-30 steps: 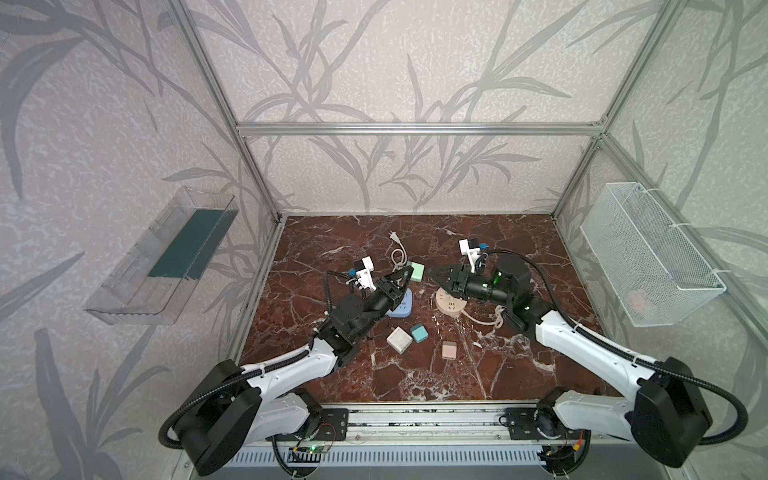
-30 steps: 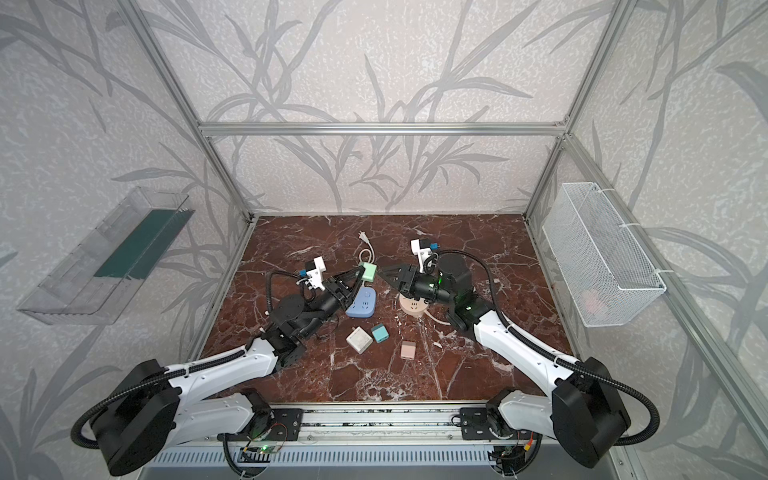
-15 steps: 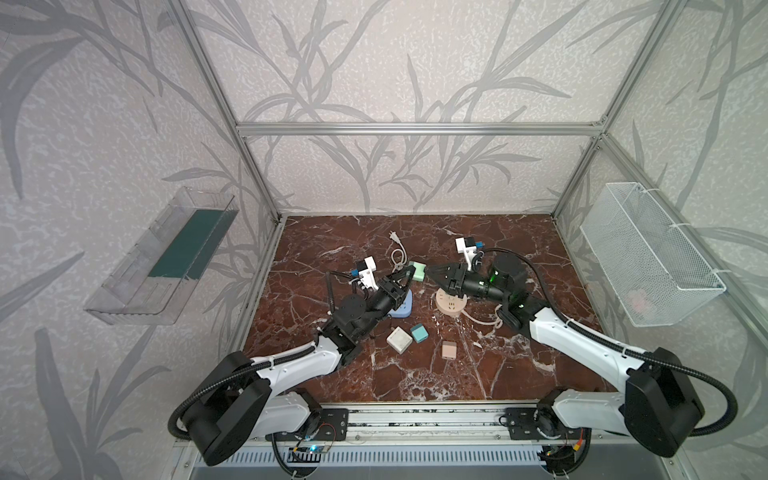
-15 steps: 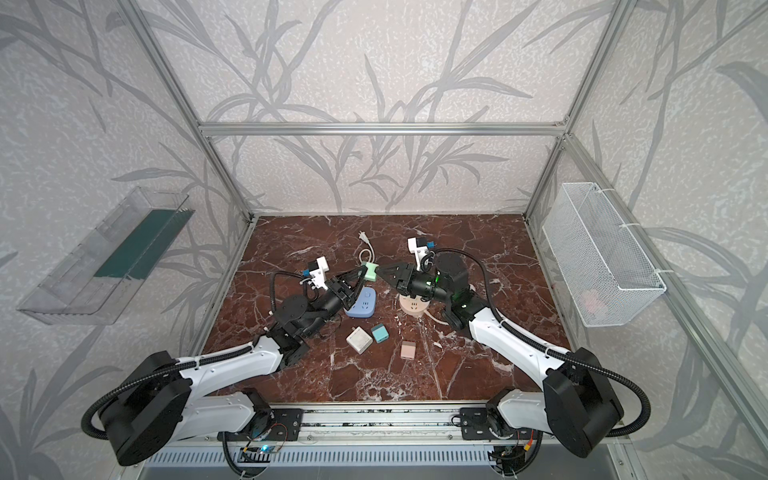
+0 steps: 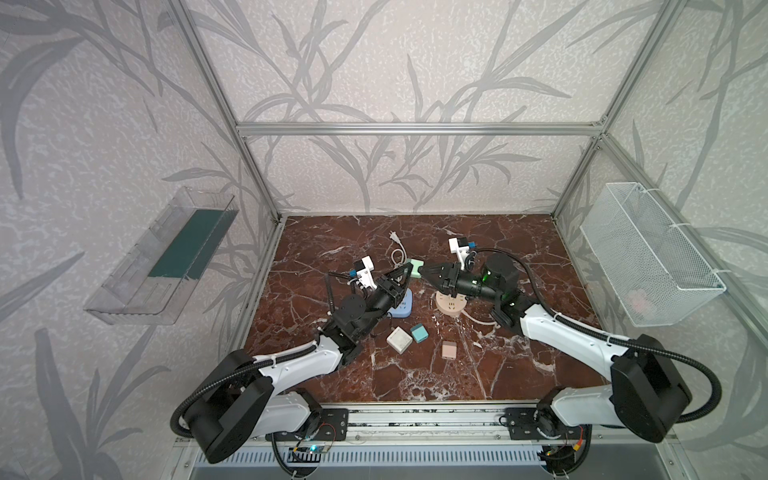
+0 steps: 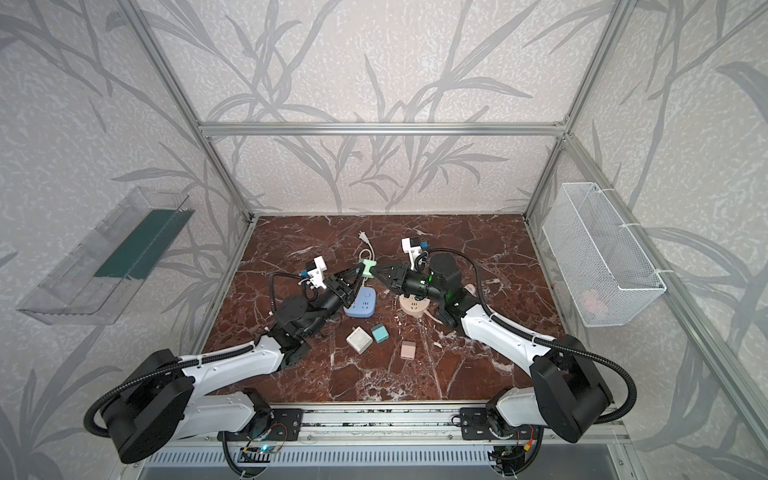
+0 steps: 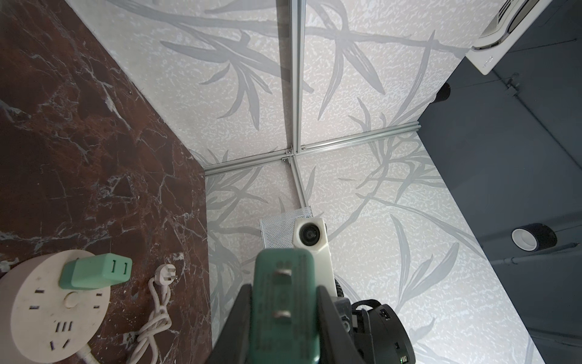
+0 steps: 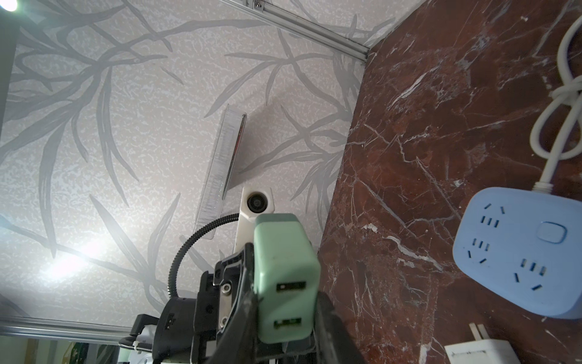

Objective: Insert the plug
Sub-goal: 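Carry the green adapter in the right gripper over the pink round strip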

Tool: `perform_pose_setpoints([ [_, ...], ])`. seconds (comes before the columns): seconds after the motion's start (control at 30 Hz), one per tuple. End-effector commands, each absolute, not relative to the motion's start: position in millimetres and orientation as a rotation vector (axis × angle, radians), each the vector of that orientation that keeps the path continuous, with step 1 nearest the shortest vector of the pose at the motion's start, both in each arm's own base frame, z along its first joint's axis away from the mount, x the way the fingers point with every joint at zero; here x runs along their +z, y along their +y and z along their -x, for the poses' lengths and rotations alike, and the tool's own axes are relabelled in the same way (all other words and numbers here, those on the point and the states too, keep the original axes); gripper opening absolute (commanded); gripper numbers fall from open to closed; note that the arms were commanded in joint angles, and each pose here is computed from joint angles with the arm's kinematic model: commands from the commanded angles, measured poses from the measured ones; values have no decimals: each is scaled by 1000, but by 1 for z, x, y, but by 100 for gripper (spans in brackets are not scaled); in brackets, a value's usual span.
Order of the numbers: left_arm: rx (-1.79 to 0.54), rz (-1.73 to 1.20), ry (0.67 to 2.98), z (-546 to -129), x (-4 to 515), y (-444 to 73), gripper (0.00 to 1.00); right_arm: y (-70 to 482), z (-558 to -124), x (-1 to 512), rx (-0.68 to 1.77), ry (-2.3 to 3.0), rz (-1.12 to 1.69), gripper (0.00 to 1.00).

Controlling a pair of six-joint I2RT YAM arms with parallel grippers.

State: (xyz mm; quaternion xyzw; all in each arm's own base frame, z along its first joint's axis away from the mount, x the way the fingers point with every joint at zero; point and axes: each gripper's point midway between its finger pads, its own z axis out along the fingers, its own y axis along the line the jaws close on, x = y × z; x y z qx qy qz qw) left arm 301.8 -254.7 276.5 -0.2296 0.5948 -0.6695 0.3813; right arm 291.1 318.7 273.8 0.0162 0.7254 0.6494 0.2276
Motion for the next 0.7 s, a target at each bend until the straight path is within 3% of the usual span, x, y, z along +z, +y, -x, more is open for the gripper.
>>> perform_pose_setpoints([
  [0.0, -1782, 570, 1448, -298, 294, -258, 0, 326, -292, 298, 1842, 1922, 9, 28],
  [0.33, -1836, 615, 1420, -304, 284, -262, 0, 335, -293, 301, 1878, 1915, 17, 35],
  [0.37, -1839, 618, 1419, -305, 283, -262, 0, 335, -294, 300, 1880, 1916, 8, 30],
  [0.43, -1841, 619, 1419, -304, 283, -263, 0, 334, -294, 300, 1875, 1916, 1, 9],
  [0.67, -1807, 603, 1438, -301, 282, -259, 0, 328, -293, 297, 1805, 1942, -1, 0],
])
